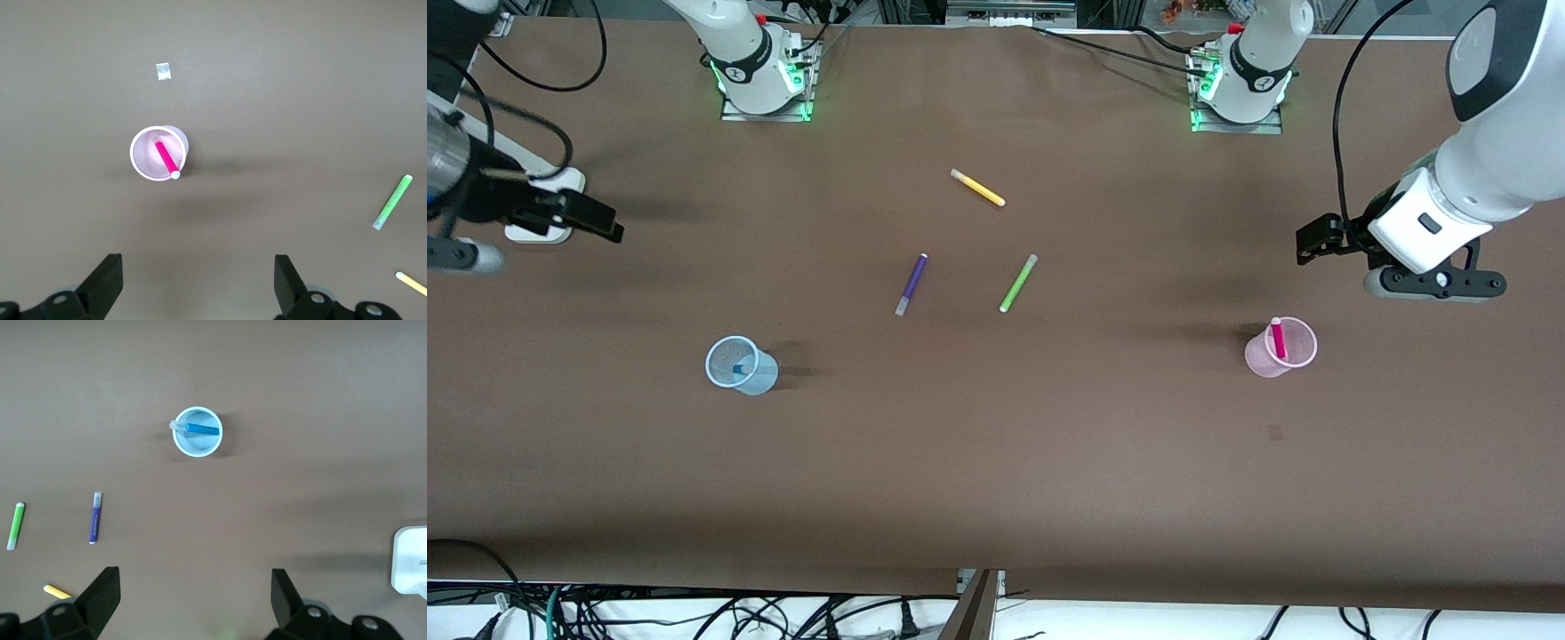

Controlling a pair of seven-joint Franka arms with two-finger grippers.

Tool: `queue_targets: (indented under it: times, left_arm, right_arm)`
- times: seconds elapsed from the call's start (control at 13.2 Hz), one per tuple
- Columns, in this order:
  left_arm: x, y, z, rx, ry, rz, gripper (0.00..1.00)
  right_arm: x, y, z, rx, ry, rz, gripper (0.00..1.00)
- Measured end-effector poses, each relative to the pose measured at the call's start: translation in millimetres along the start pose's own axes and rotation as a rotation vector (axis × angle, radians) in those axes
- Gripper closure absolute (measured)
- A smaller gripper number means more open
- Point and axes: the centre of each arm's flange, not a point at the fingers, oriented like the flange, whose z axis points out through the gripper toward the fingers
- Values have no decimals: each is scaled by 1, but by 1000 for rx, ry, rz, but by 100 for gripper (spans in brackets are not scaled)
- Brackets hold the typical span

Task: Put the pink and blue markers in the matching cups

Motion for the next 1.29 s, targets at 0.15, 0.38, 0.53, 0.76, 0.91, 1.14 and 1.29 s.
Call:
queue_targets:
  times: [0.15,0.38,0.53,0.76,0.91,1.14,1.29]
  left_arm:
    - [-1,-1,0,1,0,-1,0]
    - [-1,-2,1,1,0,-2,0]
    - [-1,2,1,2,0,8,0]
    - [-3,15,2,4,-1,31,0]
    - [-3,18,3,10,-3,34,0]
    - [-2,15,5,27,-7,23,0]
    - [-3,17,4,31,-6,24,0]
  right_arm:
    - [-14,0,-10,-2,11,-3,0]
    - [-19,2,0,-18,-19,-2,0]
    - [-18,5,7,-45,-36,1,0]
    - [-16,4,10,-54,-39,-3,0]
    - [-16,3,10,-55,-39,-4,0]
    - [-15,6,9,-58,-35,0,0]
    - [-15,7,8,-58,-33,2,0]
